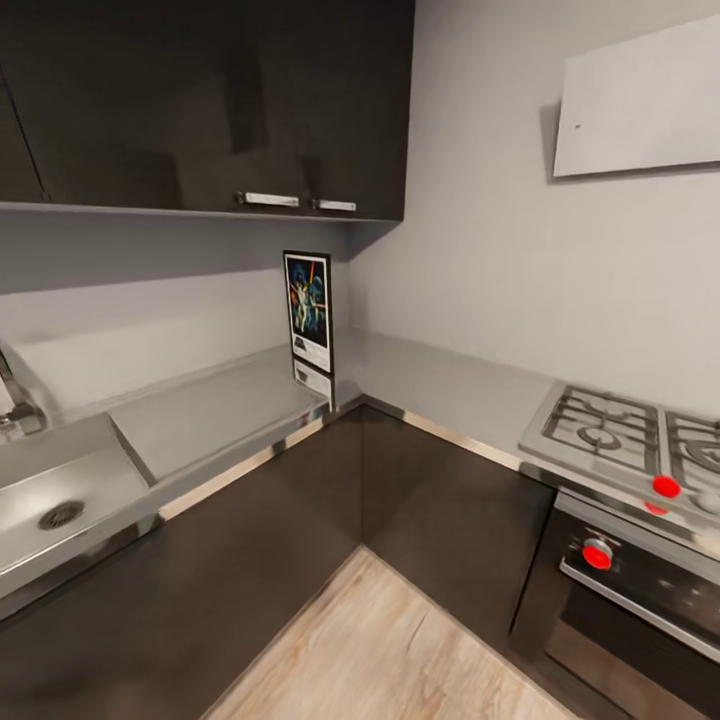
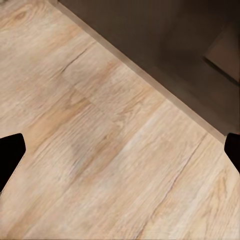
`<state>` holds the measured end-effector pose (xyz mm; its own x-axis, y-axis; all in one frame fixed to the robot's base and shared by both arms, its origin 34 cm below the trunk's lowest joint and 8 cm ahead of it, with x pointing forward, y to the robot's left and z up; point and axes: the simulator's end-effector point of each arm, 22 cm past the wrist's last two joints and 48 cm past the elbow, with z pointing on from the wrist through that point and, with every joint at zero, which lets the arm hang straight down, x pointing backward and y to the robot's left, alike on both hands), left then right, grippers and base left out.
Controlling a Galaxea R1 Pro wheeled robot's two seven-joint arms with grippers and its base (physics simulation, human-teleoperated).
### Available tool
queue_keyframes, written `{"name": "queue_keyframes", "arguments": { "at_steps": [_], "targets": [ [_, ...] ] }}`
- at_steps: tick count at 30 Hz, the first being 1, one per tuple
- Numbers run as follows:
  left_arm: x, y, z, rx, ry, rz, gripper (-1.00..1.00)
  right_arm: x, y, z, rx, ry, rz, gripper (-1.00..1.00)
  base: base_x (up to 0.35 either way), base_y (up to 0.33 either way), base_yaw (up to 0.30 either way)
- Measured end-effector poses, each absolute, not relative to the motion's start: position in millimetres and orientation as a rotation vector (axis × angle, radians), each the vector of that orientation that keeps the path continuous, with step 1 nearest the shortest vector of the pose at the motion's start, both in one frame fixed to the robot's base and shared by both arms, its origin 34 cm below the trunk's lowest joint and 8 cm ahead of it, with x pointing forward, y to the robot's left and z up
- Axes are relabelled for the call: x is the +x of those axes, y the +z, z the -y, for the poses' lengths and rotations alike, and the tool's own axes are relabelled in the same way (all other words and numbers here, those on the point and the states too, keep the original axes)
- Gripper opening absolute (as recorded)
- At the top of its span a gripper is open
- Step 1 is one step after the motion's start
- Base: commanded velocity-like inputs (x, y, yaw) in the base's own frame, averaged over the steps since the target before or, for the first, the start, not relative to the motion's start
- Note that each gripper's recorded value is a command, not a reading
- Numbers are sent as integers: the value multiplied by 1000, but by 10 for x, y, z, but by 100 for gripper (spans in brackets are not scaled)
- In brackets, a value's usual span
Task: Pick up the poster from the kitchen countertop and hang it on one of the wall nails in the kitchen.
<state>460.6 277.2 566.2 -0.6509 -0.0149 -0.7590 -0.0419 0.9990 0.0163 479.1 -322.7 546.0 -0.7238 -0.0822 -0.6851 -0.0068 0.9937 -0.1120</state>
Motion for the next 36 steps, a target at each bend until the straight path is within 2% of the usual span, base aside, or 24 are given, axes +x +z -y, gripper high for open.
{"name": "queue_keyframes", "arguments": {
  "at_steps": [9,18,19,21,28,31,33,36],
  "targets": [
    [4607,5662,-2772,-39,40,-2280,100,4795,5461,3224,-61,-130,-2377,100,330,-30,0],
    [4666,5709,-2647,-23,15,-2263,100,4794,5456,3217,-60,-127,-2378,100,34,-10,0],
    [4989,6043,-2278,-2,-59,-2176,100,4792,5456,3228,-58,-129,-2378,100,0,0,0],
    [5424,6629,-2010,17,-108,-2050,100,4794,5458,3230,-58,-129,-2378,100,0,0,0],
    [5787,7653,-894,66,-313,-1973,100,4795,5458,3228,-59,-129,-2378,100,0,0,0],
    [5962,7987,-674,129,-342,-1965,100,4798,5459,3229,-59,-130,-2377,100,0,0,0],
    [6676,8930,-491,223,-329,-1852,100,4796,5459,3229,-60,-130,-2377,100,0,0,0],
    [6916,9283,-472,245,-303,-1826,100,4794,5458,3229,-60,-130,-2378,100,0,0,0]
  ]
}}
